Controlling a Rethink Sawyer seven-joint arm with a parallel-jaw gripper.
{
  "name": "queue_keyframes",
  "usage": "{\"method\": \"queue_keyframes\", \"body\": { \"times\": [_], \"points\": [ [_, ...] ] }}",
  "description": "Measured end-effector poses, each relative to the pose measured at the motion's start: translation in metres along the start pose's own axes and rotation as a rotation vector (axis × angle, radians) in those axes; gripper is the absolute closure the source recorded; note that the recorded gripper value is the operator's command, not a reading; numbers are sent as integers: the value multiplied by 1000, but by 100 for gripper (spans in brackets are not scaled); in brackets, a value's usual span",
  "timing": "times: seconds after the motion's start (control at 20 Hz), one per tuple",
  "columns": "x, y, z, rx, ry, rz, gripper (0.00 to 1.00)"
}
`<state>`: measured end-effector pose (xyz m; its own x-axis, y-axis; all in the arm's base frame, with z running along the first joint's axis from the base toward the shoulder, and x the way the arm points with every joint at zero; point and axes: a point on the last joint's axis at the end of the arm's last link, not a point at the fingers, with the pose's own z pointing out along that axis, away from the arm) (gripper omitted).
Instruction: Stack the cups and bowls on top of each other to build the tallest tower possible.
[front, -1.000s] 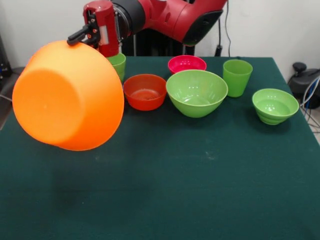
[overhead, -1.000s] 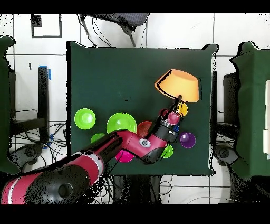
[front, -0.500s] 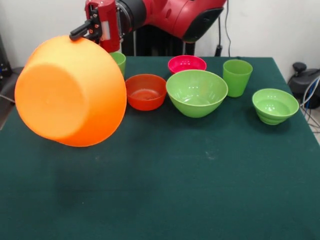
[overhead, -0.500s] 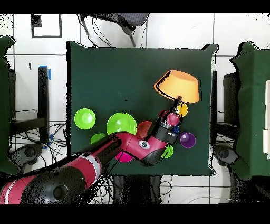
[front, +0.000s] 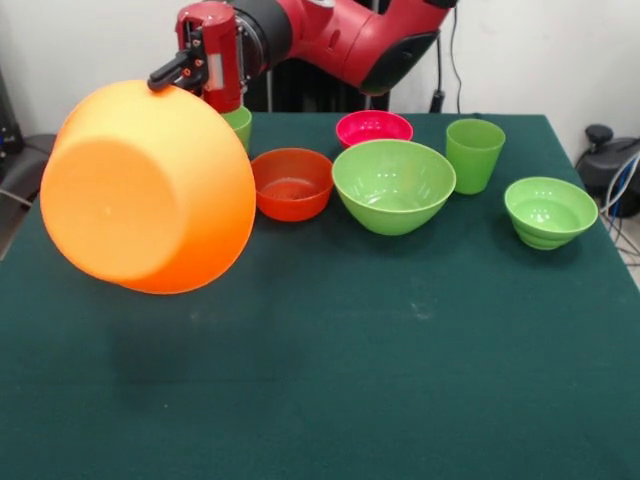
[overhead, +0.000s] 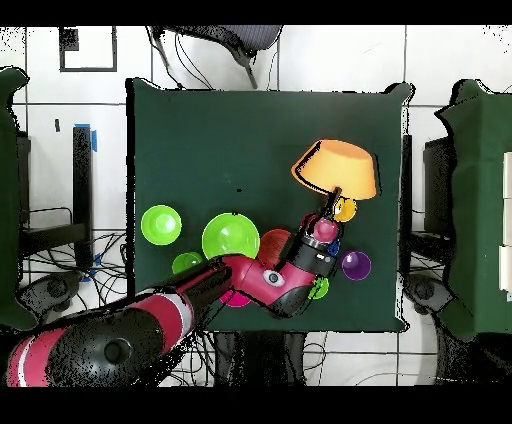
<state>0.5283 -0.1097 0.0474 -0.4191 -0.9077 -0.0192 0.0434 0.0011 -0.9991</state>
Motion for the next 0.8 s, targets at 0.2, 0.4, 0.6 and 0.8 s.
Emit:
{"method": "queue_keyframes", "body": {
  "times": [0.2, 0.4, 0.6, 0.8],
  "points": [
    [5, 3, -4, 23, -10, -17, 100],
    [16, 7, -10, 54, -18, -41, 100],
    [29, 12, -16, 88, -23, -66, 100],
    [44, 17, -23, 123, -21, -90, 100]
  ]
}}
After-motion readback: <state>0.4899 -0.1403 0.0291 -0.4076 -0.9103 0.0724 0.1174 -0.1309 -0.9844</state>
